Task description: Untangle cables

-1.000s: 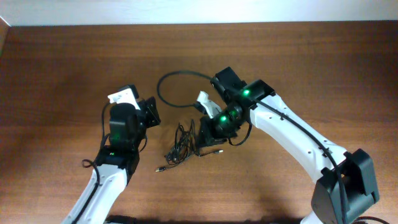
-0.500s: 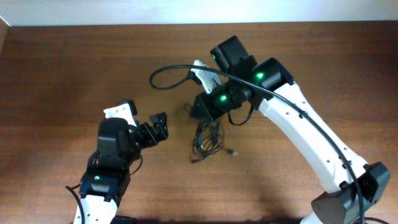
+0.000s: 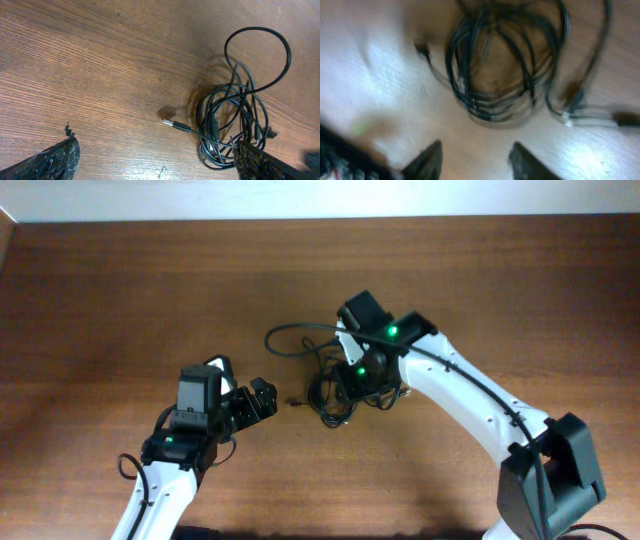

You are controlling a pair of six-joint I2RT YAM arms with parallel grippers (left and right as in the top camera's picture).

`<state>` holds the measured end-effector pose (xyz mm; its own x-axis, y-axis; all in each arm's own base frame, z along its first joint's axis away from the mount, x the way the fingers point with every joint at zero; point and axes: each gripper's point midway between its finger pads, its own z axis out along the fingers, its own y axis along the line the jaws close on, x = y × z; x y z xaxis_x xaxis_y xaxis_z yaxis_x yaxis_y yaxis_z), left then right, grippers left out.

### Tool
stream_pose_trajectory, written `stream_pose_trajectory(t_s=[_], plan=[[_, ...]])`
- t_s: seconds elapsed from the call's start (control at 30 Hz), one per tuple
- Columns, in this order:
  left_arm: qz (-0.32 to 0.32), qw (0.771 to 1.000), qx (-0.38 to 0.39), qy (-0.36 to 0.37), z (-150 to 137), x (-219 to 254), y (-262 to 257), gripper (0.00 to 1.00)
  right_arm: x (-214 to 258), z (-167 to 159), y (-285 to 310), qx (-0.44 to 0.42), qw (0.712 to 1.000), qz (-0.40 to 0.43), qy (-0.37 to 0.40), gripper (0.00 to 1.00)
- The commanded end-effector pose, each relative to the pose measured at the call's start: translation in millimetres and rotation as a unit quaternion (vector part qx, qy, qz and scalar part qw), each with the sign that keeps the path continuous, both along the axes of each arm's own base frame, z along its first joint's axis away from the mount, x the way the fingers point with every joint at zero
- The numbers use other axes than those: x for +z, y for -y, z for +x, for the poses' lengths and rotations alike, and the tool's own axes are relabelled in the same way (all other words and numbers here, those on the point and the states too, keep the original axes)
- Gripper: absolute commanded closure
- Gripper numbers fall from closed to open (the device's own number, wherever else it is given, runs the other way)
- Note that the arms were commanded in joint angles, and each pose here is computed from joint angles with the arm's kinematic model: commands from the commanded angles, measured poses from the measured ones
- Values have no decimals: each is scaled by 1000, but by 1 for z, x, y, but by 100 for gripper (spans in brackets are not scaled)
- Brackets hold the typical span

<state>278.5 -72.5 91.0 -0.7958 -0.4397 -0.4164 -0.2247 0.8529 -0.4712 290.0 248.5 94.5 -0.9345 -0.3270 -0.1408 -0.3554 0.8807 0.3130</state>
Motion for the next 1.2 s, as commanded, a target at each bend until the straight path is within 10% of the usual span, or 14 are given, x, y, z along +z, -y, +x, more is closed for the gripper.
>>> stream_pose_trajectory(t_s=[0.0,0.3,0.47,0.57,0.83,0.9,1.07,1.17], plan=[[-4,1000,1,-5,0,-2,1,1,-15,-3,-17,-10,998,60,-9,59],[-4,1000,1,-5,0,-2,1,1,-72,-2,-43,-9,992,103,-68,76],[-4,1000,1,-5,0,-2,1,1,-115,-14,-42,-12,993,64,-102,69],[-4,1000,1,-5,0,-2,1,1,-134,-32,-52,10,992,50,-119,96],[-4,1000,1,-4,0,-2,1,1,130,-15,-54,104,977,144,117,96],[-4,1000,1,-5,0,-2,1,1,123,0,-26,-26,990,73,117,96],[-4,1000,1,-5,0,-2,1,1,132,-32,-52,75,983,153,69,96],[-4,1000,1,-5,0,-2,1,1,123,-21,-38,33,990,108,82,79]])
